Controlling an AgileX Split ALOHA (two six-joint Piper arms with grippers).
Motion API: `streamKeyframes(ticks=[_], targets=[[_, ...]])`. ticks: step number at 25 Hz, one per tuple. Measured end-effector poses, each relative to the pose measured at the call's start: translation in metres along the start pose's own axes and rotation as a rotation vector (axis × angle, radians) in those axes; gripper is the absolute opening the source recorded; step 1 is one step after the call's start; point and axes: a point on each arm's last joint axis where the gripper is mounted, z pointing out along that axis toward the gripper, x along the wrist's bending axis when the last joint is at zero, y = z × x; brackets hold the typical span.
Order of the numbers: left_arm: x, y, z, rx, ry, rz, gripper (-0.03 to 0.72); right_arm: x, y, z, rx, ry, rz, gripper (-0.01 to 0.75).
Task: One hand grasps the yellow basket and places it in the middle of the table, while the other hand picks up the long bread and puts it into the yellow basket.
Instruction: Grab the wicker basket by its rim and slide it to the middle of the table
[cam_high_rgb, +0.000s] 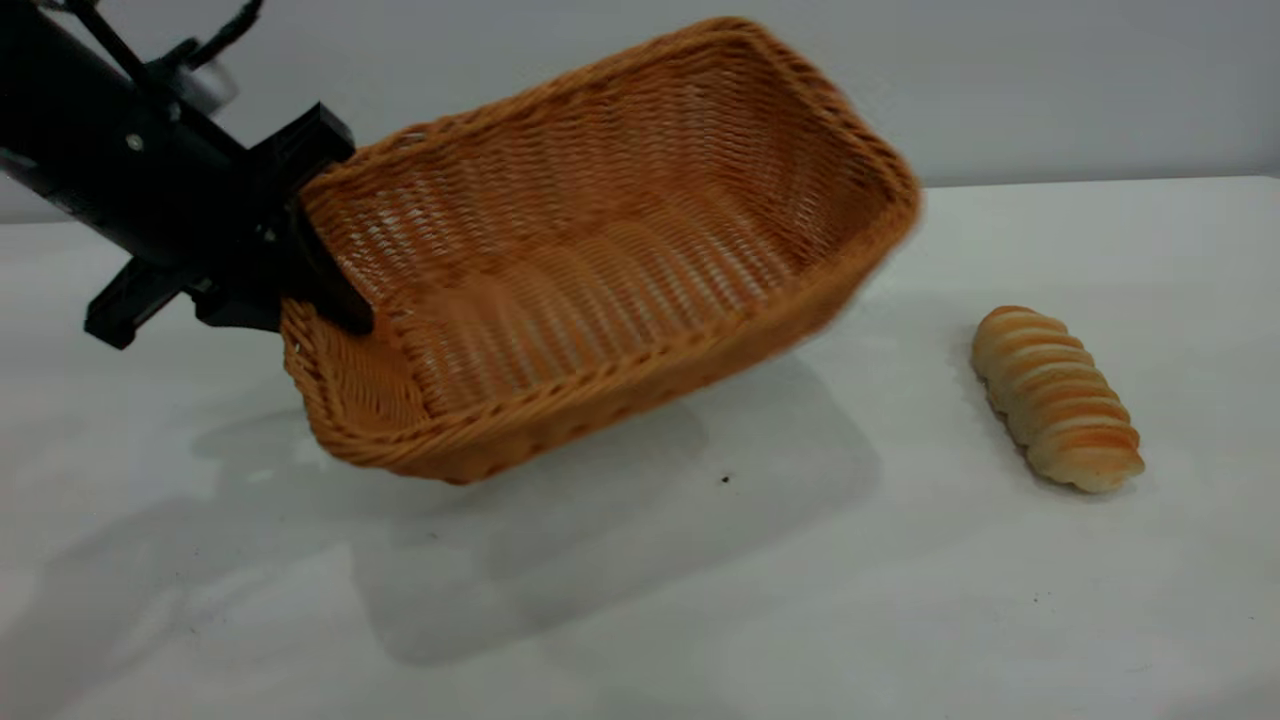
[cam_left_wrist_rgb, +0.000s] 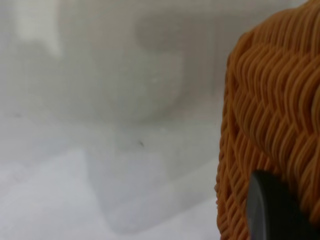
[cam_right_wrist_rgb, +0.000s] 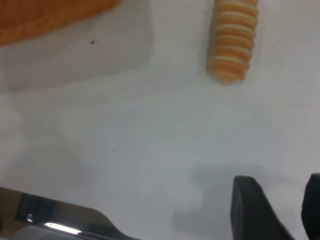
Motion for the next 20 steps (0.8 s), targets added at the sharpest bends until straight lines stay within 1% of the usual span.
streamKeyframes(ticks=[3,7,11,13,20], targets=[[-0.001,-0.004,0.0,0.049,-0.006,0.087,0.105,0.0,0.002,0.0,-0.022,-0.002,0.0,0.291],[0.002,-0.005,0.0,0.058,0.023,0.175,0.105,-0.001,0.008,0.006,-0.049,-0.005,0.002,0.29],[0.005,-0.001,0.0,0.02,0.055,0.211,0.105,-0.004,0.016,0.028,-0.013,-0.01,0.01,0.29],[0.007,0.001,0.004,0.018,0.061,0.212,0.105,-0.005,0.02,0.042,0.005,-0.011,0.017,0.29],[0.02,-0.009,0.043,0.125,0.091,0.275,0.105,-0.009,0.029,0.09,0.063,-0.007,0.058,0.29]])
